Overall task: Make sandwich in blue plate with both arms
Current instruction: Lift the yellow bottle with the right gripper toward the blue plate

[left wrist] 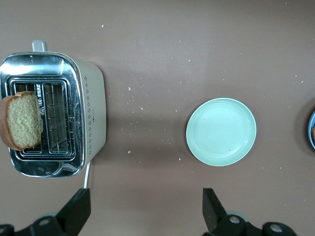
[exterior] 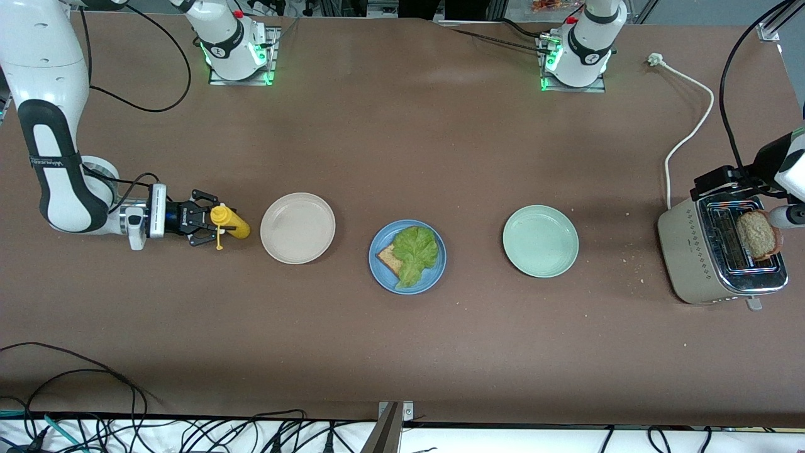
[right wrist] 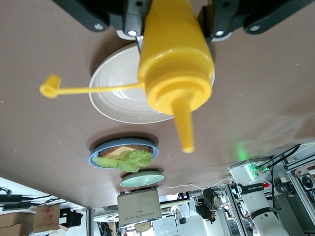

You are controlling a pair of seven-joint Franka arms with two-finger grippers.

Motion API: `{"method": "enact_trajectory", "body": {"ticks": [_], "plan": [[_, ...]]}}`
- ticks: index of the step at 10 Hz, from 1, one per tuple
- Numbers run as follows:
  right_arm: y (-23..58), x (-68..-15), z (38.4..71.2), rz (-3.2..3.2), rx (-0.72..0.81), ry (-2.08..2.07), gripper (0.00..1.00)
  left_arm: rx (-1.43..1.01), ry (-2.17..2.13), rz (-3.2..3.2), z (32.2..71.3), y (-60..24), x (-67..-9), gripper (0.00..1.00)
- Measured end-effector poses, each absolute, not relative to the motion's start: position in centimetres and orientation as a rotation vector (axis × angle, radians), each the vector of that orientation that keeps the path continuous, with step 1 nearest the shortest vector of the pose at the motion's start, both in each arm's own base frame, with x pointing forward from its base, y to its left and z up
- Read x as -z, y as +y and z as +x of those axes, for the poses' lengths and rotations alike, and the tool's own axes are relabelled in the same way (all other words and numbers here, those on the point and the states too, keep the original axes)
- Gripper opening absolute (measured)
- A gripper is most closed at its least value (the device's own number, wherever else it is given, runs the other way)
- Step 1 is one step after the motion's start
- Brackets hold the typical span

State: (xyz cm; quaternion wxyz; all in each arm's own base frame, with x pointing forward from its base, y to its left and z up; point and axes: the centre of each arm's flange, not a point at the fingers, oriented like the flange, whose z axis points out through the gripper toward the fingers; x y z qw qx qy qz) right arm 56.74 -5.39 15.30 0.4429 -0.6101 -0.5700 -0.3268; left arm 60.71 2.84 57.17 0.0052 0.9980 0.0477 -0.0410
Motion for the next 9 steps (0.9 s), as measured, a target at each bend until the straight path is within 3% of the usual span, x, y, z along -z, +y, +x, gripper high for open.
{"method": "enact_trajectory", "body": {"ticks": [2, 5, 9], "plan": [[-5.6, -15.7, 57.3, -1.576, 0.768, -1.356, 0.19, 0.128, 0.149, 3.125, 60.7, 2.8, -57.2, 1.00], [-5.5, -19.2, 60.2, -1.722, 0.528, -1.359, 0.07, 0.128, 0.148, 3.125, 60.7, 2.8, -57.2, 1.00], [2.4, -28.0, 62.9, -1.924, 0.130, -1.419, 0.07, 0.128, 0.145, 3.125, 60.7, 2.7, -57.2, 1.00]]}}
